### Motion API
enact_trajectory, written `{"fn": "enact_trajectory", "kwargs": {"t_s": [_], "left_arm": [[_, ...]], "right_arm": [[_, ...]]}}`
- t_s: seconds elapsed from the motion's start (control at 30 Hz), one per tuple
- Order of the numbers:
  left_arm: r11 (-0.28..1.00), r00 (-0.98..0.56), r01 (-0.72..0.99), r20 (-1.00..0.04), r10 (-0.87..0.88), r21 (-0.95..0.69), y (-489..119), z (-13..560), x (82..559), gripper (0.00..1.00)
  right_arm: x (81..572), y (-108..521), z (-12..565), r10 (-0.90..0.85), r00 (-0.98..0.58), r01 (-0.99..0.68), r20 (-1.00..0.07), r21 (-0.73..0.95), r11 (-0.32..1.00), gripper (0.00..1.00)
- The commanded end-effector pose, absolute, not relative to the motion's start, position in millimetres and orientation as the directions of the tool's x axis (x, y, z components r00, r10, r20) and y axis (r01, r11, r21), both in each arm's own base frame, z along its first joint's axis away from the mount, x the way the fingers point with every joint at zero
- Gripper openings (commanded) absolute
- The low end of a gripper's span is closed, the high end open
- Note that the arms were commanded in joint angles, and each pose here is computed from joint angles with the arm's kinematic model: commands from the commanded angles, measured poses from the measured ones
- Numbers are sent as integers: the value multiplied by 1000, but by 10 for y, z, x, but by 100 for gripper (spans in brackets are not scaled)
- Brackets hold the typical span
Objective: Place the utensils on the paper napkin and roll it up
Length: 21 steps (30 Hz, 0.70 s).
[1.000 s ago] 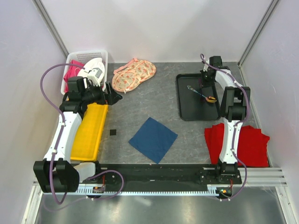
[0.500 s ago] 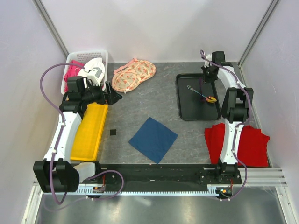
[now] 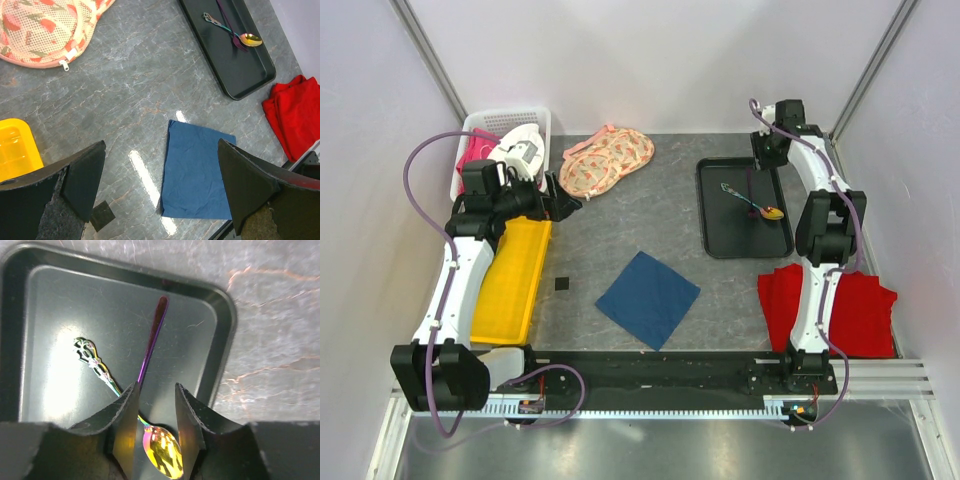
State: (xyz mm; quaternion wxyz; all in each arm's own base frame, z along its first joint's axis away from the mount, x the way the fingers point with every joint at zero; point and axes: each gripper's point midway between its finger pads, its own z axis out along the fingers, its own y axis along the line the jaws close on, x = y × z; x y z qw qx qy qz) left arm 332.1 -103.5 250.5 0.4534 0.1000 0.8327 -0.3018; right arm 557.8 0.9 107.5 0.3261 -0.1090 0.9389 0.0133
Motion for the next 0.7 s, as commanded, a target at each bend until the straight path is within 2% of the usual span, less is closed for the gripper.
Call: {"fn": "enact_trajectory", "kwargs": {"t_s": [0.0,0.37,0.67], "left_arm": [[789,-542,461,-833,-113,-407,-1054,2653,3344,100],[793,-553,452,-826,-111,-409,-1040,2596,3364,100],[790,-549,460,-829,-107,-406,-1047,2601,3375,100]], "right_arm": [[5581,146,836,-164,-807,-170,-567,-42,985,44],[5463,156,402,-144,-868,-125,-476,-72,990,44],[5311,173,130,-109,-904,-97,-413,-50,994,40]]}}
